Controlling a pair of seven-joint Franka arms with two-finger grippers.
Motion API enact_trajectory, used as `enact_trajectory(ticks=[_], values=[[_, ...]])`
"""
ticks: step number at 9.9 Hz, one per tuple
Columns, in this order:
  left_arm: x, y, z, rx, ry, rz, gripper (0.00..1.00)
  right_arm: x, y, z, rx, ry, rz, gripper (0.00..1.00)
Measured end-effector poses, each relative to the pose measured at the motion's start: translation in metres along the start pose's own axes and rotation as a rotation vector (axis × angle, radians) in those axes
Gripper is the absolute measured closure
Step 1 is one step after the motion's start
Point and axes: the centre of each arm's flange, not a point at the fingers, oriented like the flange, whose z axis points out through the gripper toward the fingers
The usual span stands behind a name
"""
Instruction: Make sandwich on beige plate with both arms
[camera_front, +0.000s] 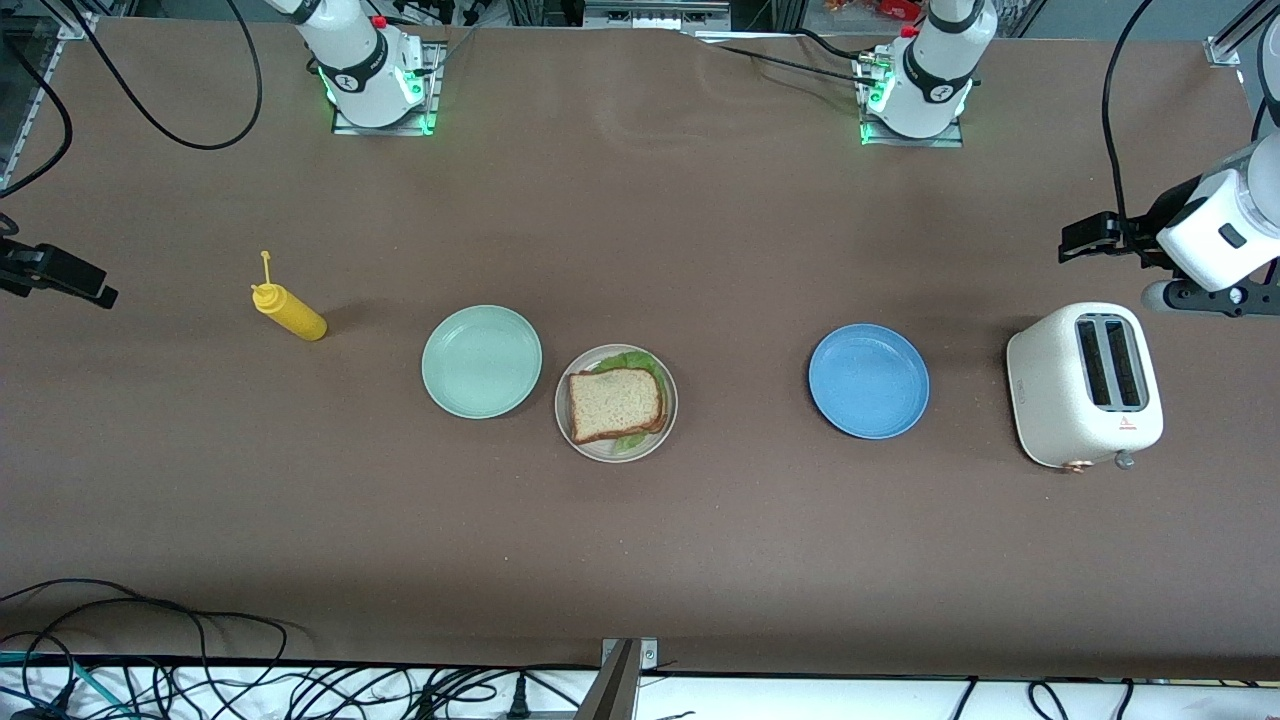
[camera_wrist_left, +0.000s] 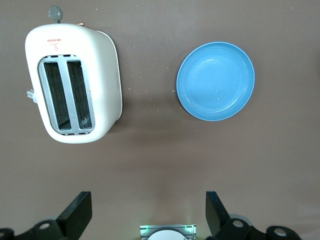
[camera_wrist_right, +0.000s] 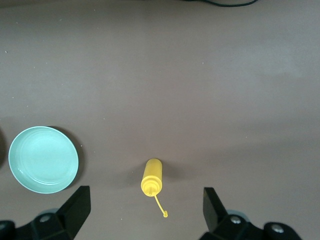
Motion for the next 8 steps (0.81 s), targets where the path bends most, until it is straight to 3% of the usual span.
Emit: enact_trajectory(ticks=[2, 4, 8], values=[[0.0, 0.001, 0.0, -0.001, -0.001, 0.002, 0.0, 0.0, 0.001, 0.0, 0.0, 0.0, 0.001, 0.0], [0.007, 0.012, 0.011, -0.072, -0.02, 0.013, 0.0, 0.0, 0.001, -0.001, 0.0, 0.001, 0.002, 0.0], [0.056, 0.031, 0.096, -0.153, -0.173, 0.015, 0.0, -0.001, 0.003, -0.004, 0.0, 0.006, 0.004, 0.0]])
